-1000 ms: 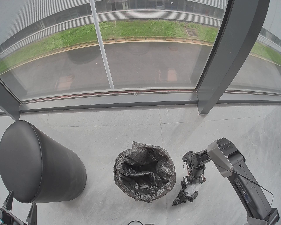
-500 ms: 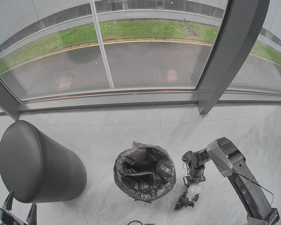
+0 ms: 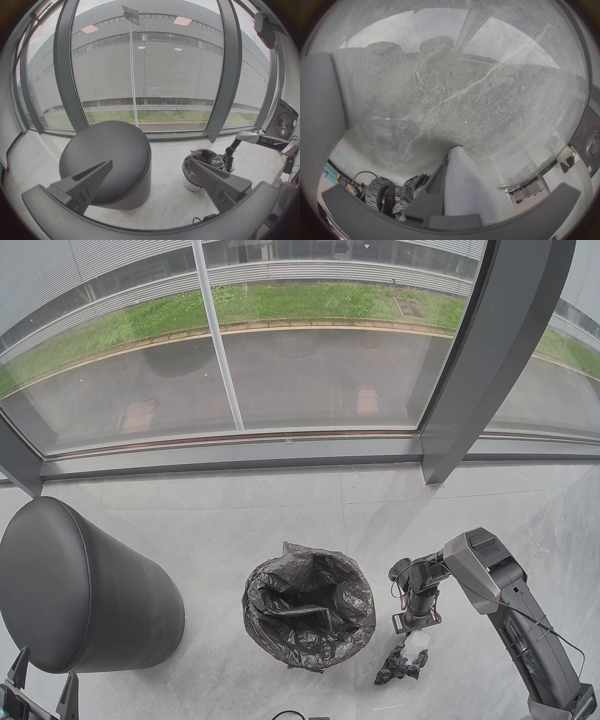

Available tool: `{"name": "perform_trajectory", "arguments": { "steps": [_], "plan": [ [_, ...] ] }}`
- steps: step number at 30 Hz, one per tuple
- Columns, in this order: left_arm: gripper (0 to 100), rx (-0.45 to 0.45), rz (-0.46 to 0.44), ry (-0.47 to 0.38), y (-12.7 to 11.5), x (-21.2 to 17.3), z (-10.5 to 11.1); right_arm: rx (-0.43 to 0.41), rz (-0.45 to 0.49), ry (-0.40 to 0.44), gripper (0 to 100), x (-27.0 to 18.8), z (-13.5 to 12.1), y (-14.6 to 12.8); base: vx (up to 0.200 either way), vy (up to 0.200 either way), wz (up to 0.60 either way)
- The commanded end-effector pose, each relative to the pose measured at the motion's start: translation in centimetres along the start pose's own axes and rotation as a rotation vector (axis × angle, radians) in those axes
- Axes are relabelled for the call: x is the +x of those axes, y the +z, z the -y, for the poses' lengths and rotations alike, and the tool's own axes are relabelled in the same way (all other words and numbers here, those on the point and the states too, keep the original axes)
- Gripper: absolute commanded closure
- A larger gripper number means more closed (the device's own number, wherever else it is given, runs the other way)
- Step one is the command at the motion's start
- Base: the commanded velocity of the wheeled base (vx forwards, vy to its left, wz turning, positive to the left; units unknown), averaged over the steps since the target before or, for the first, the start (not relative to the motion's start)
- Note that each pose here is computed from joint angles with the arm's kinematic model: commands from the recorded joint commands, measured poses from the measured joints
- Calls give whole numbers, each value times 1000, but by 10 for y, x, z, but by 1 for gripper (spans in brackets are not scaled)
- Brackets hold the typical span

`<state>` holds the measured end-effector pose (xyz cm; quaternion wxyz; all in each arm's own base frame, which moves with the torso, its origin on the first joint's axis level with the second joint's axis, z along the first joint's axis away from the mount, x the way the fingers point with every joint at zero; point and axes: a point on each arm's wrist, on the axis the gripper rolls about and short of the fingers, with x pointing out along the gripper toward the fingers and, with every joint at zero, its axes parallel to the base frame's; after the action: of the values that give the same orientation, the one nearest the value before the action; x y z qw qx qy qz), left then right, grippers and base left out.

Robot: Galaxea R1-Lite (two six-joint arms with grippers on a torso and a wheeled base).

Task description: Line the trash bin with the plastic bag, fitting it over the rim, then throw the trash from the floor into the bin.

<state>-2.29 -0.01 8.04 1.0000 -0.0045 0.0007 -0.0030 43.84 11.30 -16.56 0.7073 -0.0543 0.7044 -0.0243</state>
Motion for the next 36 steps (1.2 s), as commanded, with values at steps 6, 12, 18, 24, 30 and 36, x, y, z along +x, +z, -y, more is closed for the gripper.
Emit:
{"name": "perform_trajectory", "arguments": {
  "steps": [6,12,18,24,30,36],
  "plan": [
    [0,0,-3,0,-5,0,0,15,129,16,100,-83,7,17,0,0,0],
    [0,0,-3,0,-5,0,0,17,264,-3,100,-145,12,24,0,0,0],
    [0,0,-3,0,-5,0,0,-39,368,-3,100,-210,17,18,0,0,0],
    [0,0,-3,0,-5,0,0,-68,510,-12,100,-282,24,3,0,0,0],
    [0,0,-3,0,-5,0,0,-151,576,27,100,-337,-7,-31,0,0,0],
    [0,0,-3,0,-5,0,0,-267,630,65,100,-359,-49,-57,0,0,0]
  ]
}}
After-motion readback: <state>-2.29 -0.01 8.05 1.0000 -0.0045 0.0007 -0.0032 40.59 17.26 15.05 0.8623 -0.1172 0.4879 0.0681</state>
